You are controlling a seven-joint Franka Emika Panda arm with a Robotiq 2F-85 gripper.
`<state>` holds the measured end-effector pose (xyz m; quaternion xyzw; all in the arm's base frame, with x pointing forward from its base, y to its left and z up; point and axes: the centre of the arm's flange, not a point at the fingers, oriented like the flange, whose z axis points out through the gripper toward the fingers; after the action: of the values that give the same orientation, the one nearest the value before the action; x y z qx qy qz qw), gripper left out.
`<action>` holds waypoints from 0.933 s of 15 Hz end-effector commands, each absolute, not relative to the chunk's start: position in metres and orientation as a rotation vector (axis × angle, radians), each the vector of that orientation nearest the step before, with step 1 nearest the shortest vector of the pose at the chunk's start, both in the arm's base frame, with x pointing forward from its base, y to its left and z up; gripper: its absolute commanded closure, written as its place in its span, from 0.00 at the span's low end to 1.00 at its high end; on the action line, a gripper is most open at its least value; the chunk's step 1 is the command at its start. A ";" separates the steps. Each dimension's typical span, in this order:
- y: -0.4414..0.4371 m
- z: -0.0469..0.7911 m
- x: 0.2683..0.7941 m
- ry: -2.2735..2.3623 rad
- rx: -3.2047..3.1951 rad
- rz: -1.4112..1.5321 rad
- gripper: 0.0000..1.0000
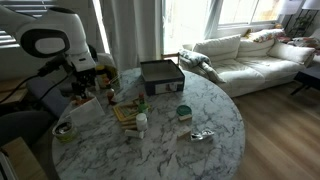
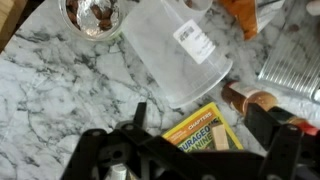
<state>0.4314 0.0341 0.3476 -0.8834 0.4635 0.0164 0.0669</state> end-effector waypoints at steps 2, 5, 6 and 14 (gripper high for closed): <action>0.042 0.346 0.430 1.361 -2.680 0.060 0.00; 0.040 0.334 0.431 1.322 -2.670 0.130 0.00; 0.040 0.326 0.430 1.283 -2.670 0.196 0.00; 0.076 0.291 0.411 0.720 -2.818 0.461 0.00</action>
<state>0.4144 0.0610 0.3029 -0.9394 0.3026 0.1282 0.0972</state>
